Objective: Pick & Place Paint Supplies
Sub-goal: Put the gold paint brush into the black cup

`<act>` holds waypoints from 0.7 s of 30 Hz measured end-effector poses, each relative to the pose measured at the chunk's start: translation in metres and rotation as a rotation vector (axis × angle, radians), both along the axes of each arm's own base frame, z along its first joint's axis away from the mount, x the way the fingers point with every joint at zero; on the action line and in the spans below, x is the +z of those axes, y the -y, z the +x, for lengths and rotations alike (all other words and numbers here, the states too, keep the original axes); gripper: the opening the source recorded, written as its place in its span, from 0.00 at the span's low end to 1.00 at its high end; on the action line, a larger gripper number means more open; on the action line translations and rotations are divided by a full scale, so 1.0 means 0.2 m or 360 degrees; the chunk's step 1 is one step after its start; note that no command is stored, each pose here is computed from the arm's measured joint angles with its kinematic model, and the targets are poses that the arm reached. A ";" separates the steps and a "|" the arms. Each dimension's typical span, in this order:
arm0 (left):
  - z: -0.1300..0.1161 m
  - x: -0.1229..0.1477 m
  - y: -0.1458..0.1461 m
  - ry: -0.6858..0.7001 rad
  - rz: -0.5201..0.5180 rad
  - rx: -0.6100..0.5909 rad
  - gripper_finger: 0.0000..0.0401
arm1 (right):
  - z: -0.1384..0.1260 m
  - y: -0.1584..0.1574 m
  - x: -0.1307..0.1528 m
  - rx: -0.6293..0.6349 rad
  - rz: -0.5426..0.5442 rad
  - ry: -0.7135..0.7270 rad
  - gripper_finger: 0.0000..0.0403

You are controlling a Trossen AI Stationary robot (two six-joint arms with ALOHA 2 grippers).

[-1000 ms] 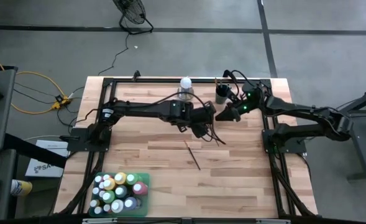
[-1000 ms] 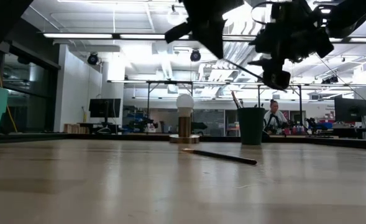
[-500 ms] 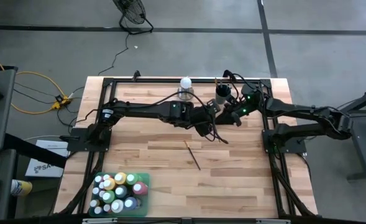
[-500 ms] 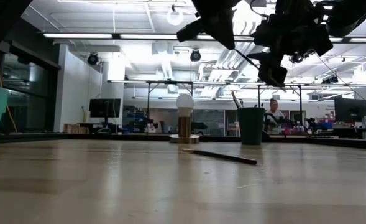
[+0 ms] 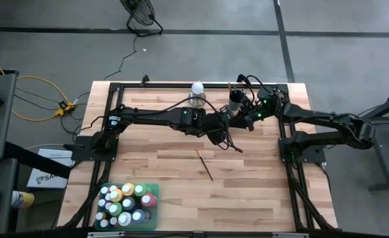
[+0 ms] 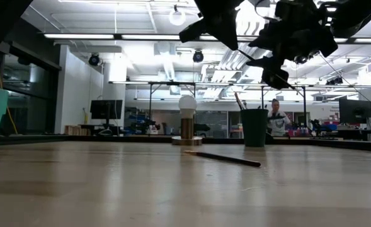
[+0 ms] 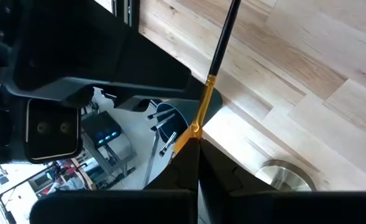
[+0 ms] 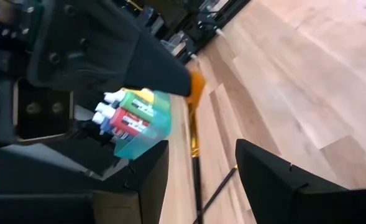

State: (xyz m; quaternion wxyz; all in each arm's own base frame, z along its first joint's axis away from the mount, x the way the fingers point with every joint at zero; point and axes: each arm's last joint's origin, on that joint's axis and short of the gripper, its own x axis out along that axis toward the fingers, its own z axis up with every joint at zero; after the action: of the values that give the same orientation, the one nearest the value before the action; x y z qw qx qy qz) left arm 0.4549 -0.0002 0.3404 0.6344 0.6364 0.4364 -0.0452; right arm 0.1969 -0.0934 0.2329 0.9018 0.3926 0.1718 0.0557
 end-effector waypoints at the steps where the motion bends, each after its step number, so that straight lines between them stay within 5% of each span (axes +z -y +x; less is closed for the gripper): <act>1: 0.00 0.00 0.00 0.0001 0.0000 0.0000 0.00 | 0.00 0.00 0.00 -0.0017 -0.0007 -0.0004 0.45; 11: 0.01 0.01 0.00 0.0056 -0.0003 0.0000 0.00 | 0.04 -0.04 -0.02 0.0018 -0.0138 -0.0017 0.40; 21: 0.01 0.01 0.00 0.0054 -0.0008 -0.0001 0.00 | 0.04 -0.03 -0.01 0.0002 -0.0171 0.0023 0.12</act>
State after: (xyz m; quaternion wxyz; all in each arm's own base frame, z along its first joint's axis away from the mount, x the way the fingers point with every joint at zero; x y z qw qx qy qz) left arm 0.4571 -0.0003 0.3425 0.6433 0.6357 0.4252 -0.0357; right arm 0.2050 -0.0866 0.2311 0.9228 0.3430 0.1684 0.0498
